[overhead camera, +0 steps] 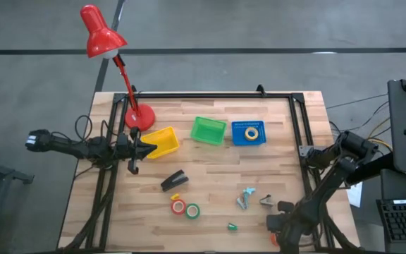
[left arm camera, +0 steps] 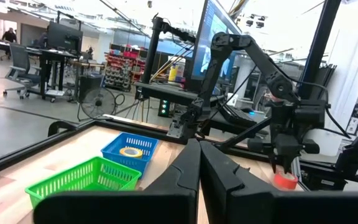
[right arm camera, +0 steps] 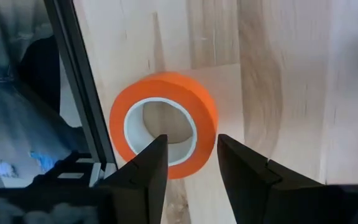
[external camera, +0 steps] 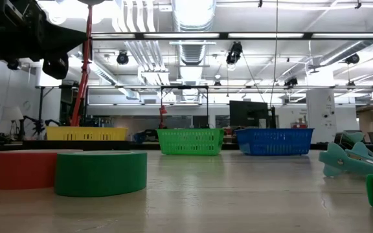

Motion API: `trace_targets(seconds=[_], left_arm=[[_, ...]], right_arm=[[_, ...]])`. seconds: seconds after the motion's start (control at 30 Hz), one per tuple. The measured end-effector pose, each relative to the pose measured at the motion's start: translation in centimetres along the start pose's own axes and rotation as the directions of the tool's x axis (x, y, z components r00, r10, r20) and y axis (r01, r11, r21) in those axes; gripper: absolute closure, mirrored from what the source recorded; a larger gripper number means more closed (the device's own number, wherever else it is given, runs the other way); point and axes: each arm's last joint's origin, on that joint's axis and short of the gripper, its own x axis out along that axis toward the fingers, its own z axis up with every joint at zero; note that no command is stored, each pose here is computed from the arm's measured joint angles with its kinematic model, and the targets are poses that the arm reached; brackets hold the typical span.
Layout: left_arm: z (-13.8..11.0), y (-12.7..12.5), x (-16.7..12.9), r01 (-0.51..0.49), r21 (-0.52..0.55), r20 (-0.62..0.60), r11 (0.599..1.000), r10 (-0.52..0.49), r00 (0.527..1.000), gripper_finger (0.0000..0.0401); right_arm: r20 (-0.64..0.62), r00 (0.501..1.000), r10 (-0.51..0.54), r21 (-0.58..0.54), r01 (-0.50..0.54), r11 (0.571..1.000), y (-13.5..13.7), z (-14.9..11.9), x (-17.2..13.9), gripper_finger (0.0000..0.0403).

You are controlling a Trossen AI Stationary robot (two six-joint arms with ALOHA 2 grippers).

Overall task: Pick and place Stapler, Stapler remover, tape
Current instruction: Put the orange tape in the blue basket

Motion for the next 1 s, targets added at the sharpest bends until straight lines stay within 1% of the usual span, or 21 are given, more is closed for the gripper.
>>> trace_targets(seconds=[0.13, 0.3, 0.77, 1.0], left_arm=[[-0.05, 0.01, 0.00, -0.001, 0.002, -0.005, 1.000, 0.001, 1.000, 0.0391], [-0.05, 0.01, 0.00, -0.001, 0.002, -0.005, 1.000, 0.001, 1.000, 0.0391], [-0.21, 0.04, 0.00, -0.003, 0.006, -0.020, 1.000, 0.004, 1.000, 0.0391], [-0.20, 0.03, 0.00, -0.003, 0.006, -0.019, 1.000, 0.003, 1.000, 0.0391]], right_arm=[[-0.005, 1.000, -0.019, -0.003, 0.019, 1.000, -0.02, 0.05, 0.36, 0.0265], [-0.013, 0.999, -0.051, 0.000, 0.051, 0.999, -0.55, -0.11, 0.60, 0.0278], [-0.004, 0.997, -0.075, -0.018, 0.075, 0.997, -0.81, -0.15, 0.54, 0.0362], [0.012, 0.997, -0.080, -0.020, 0.080, 0.997, -0.90, 0.07, 0.46, 0.0363]])
